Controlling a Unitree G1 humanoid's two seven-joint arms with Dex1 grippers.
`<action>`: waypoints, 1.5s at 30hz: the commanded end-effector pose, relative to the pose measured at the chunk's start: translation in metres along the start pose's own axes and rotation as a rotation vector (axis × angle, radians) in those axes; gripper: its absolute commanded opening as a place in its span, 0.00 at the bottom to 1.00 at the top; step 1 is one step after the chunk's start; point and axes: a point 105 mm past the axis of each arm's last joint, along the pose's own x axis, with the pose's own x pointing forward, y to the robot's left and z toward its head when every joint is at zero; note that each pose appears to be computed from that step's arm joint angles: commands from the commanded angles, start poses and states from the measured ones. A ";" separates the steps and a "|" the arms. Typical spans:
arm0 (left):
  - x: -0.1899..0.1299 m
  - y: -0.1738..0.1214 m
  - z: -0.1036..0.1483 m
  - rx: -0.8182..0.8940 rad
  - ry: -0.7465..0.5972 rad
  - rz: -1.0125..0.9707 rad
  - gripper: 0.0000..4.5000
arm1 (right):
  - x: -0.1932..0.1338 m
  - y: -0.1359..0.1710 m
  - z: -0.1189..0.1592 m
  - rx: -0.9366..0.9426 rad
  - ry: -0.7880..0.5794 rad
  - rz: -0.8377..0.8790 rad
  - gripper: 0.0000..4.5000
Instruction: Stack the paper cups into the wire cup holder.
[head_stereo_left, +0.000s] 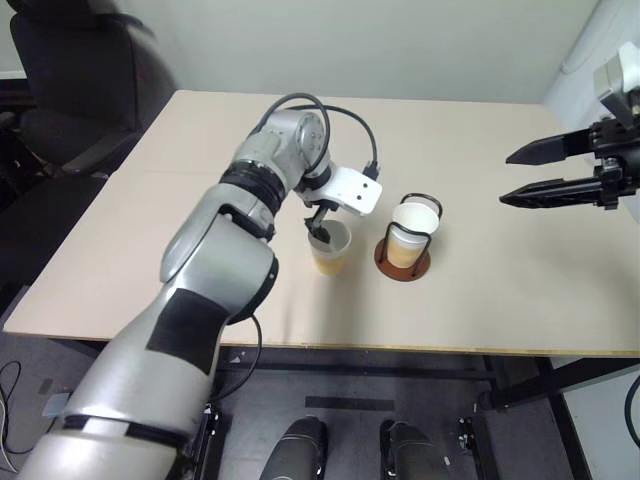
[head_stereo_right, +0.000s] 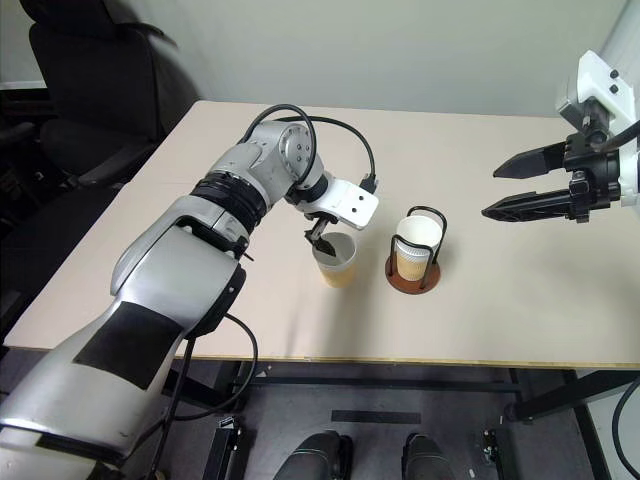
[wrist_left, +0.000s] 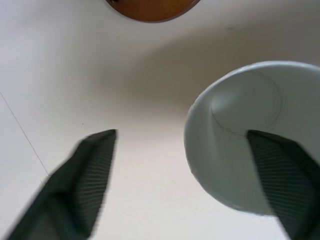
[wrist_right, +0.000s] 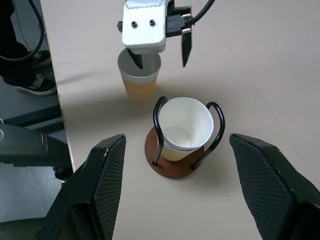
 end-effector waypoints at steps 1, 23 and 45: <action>-0.001 0.001 0.002 0.019 0.006 0.001 0.99 | -0.013 0.001 0.010 -0.040 -0.025 -0.040 0.74; -0.008 0.001 0.010 -0.013 -0.030 -0.040 0.01 | -0.017 0.002 0.003 -0.016 0.007 -0.036 0.74; -0.108 0.061 0.082 0.009 -0.219 0.268 0.01 | -0.042 -0.029 -0.018 0.052 0.029 -0.136 0.74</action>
